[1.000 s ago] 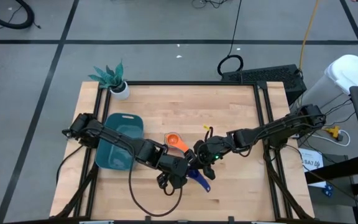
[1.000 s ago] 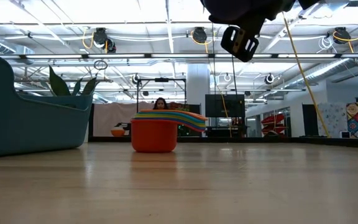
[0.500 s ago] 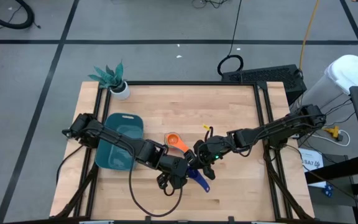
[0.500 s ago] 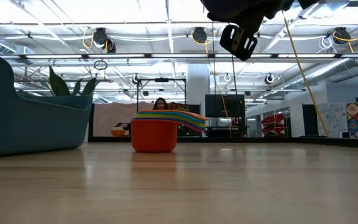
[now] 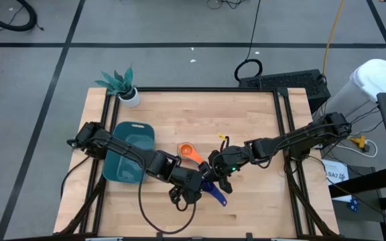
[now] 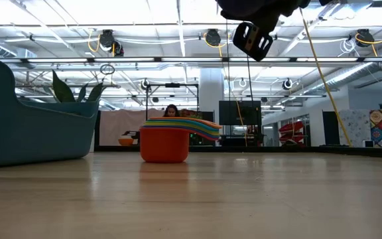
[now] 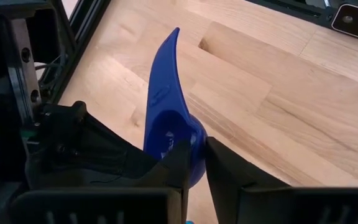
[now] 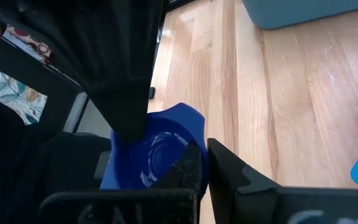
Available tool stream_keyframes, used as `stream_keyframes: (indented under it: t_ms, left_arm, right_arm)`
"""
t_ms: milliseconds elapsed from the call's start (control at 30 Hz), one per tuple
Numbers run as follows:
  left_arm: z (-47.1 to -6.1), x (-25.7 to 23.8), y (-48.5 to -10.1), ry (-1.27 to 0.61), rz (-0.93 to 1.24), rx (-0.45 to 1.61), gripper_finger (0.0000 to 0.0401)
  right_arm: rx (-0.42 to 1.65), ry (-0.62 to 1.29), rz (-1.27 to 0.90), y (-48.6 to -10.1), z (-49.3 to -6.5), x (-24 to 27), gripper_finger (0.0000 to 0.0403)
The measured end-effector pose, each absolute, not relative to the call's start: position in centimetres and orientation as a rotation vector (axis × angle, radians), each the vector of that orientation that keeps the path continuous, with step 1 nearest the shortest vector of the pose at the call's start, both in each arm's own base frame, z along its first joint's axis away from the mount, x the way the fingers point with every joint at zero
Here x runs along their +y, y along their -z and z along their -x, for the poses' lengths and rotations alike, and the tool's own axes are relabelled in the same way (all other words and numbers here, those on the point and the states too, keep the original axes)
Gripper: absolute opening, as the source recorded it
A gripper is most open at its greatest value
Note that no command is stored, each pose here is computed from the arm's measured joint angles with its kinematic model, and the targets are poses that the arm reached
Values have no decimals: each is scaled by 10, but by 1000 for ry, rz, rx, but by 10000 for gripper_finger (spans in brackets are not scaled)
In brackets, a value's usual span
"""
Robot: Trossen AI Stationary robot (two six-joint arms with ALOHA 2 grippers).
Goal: Nest measuring cups in basket
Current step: Stack the dark blue measuring cup on top of the orange measuring cup
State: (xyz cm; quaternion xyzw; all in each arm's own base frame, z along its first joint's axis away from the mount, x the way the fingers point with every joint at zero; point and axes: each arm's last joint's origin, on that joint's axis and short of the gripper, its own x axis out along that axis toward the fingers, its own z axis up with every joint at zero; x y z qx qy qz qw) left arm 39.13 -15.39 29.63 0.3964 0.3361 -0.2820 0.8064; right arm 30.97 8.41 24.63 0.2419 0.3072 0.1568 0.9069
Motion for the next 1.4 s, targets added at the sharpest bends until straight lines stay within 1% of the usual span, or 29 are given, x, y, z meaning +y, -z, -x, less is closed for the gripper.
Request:
stream_keyframes:
  t_ms: [133,200,333,733,867,1167,1400]
  left_arm:
    - [-391,-156,-296,607,-852,717,17]
    - [-391,-156,-296,609,-857,712,9]
    - [-391,-157,-296,595,-867,711,12]
    - [-389,-163,-297,554,-903,707,4]
    - [-389,-165,-296,548,-912,707,4]
    - [-389,-165,-296,536,-913,713,2]
    - [-390,-163,-296,518,-912,717,2]
  right_arm:
    - [640,-327,-502,-247,-309,84,0]
    - [645,-339,-515,-247,-309,84,0]
    - [644,-342,-518,-247,-309,84,0]
    - [635,-351,-520,-249,-309,85,3]
    - [625,-352,-519,-251,-309,84,23]
    - [608,-355,-497,-252,-310,82,83]
    - [611,-355,-483,-254,-308,81,115]
